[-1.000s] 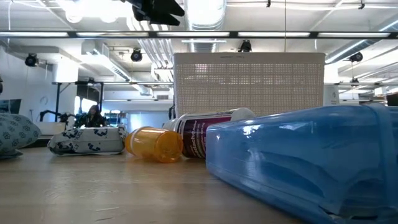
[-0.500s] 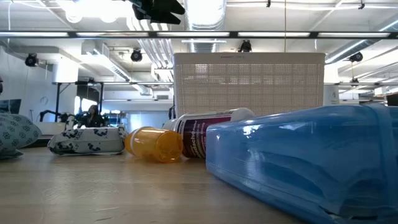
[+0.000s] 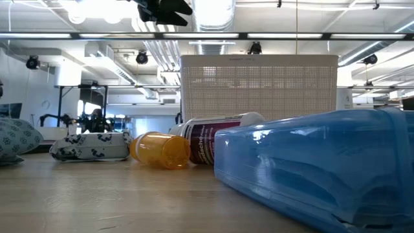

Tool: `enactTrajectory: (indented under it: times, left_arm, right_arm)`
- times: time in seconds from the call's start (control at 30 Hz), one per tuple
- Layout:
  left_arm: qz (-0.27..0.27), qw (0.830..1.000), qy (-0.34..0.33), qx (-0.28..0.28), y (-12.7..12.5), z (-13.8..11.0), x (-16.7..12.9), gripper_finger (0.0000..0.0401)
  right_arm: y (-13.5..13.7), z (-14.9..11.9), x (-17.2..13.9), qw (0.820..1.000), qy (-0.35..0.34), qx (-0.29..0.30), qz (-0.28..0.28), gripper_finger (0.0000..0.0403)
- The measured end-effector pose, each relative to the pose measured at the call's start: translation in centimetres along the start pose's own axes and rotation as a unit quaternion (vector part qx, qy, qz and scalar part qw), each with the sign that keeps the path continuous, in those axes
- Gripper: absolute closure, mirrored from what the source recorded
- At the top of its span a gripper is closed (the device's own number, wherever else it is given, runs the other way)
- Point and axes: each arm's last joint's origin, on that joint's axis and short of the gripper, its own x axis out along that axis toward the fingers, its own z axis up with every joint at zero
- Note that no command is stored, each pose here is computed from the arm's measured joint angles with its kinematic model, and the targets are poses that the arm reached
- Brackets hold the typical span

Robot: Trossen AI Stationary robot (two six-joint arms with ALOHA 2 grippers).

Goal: Pick & place medical supplies in basket/bin
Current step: Put the white medicine bottle into the bin

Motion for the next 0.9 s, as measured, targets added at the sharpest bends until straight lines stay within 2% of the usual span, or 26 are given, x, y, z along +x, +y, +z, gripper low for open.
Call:
enactTrajectory:
  times: [0.27, 0.47, 0.6, 0.73, 0.83, 0.9]
  left_arm:
    - [0.000, 1.000, 0.011, -0.008, -0.1, -0.3, 0.4, 0.0131]
    - [0.000, 1.000, 0.011, -0.008, -0.1, -0.3, 0.4, 0.0131]
    - [0.000, 1.000, 0.011, -0.007, -0.1, -0.3, 0.4, 0.0131]
    - [0.000, 1.000, 0.017, -0.006, -0.1, -0.4, 0.4, 0.0131]
    - [-0.001, 1.000, 0.027, -0.005, -0.1, -0.6, 0.4, 0.0131]
    - [-0.002, 0.999, 0.037, -0.004, -0.2, -0.8, 0.4, 0.0131]
  right_arm:
    - [-0.1, 0.5, 0.2, 0.999, -0.016, 0.028, -0.002, 0.0212]
    - [-0.7, 1.4, 0.2, 0.996, -0.025, 0.084, -0.014, 0.0233]
    - [-1.7, 1.5, -1.0, 0.991, -0.039, 0.123, -0.029, 0.0245]
    - [-4.2, 1.6, -3.2, 0.977, -0.074, 0.187, -0.077, 0.0245]
    - [-7.1, 2.1, -5.9, 0.952, -0.132, 0.256, -0.103, 0.0243]
    - [-8.8, 2.8, -7.4, 0.937, -0.183, 0.293, -0.060, 0.0242]
